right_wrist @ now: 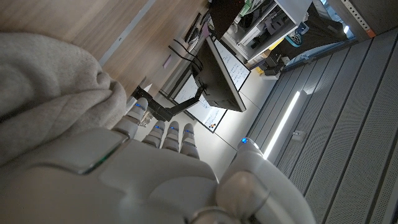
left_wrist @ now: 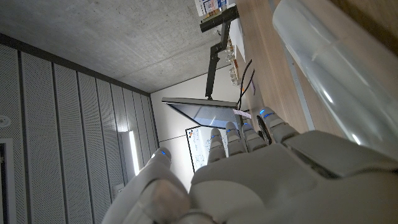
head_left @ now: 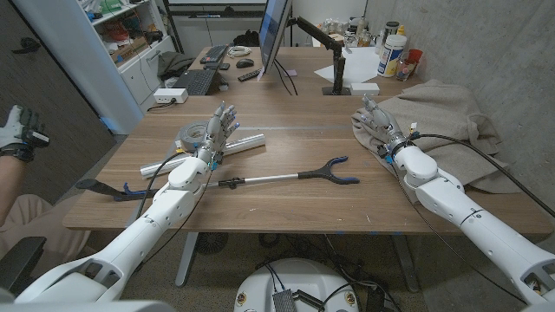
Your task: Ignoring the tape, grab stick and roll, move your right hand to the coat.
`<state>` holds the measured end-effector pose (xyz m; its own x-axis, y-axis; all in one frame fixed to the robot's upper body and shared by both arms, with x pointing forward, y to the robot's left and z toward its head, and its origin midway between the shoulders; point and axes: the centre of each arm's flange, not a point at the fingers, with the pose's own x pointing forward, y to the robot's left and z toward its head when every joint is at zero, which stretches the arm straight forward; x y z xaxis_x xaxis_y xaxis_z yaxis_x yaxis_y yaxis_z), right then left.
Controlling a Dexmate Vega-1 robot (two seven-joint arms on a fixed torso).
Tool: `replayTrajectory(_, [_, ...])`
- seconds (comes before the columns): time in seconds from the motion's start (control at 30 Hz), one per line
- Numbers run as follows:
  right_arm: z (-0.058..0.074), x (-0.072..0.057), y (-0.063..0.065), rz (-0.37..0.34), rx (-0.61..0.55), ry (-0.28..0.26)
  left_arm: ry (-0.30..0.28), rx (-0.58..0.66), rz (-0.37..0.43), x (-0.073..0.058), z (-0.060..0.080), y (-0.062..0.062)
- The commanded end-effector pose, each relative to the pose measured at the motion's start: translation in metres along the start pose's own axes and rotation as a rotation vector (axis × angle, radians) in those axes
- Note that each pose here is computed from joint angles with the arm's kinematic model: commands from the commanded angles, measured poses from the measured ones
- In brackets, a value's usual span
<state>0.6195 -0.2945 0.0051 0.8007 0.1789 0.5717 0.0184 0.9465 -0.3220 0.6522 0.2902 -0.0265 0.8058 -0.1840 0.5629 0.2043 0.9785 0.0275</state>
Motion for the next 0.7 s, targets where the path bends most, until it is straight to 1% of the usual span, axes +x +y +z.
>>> replayTrajectory(0.03, [0.005,-0.001,0.002,0.0,-0.089,0.007,0.0,-0.001,0.013,-0.001,0.0,0.0])
replayTrajectory(0.27, [0.009,-0.002,0.002,-0.006,-0.126,0.005,0.001,0.0,0.011,-0.001,0.0,0.0])
replayTrajectory(0.3, [0.012,-0.002,0.001,-0.004,-0.161,0.008,0.001,0.0,0.012,-0.001,0.0,0.0])
replayTrajectory(0.37, [0.012,-0.002,0.001,-0.005,-0.162,0.01,0.001,0.0,0.012,-0.001,0.0,0.0])
replayTrajectory(0.4, [0.015,-0.003,0.0,-0.002,-0.206,0.014,0.001,0.0,0.012,-0.002,0.0,0.0])
replayTrajectory(0.67, [0.02,-0.003,0.0,-0.004,-0.238,0.014,0.003,-0.001,0.011,-0.002,0.0,0.0])
replayTrajectory(0.7, [0.023,-0.003,0.0,-0.003,-0.28,0.016,0.003,0.001,0.01,-0.002,0.0,-0.001])
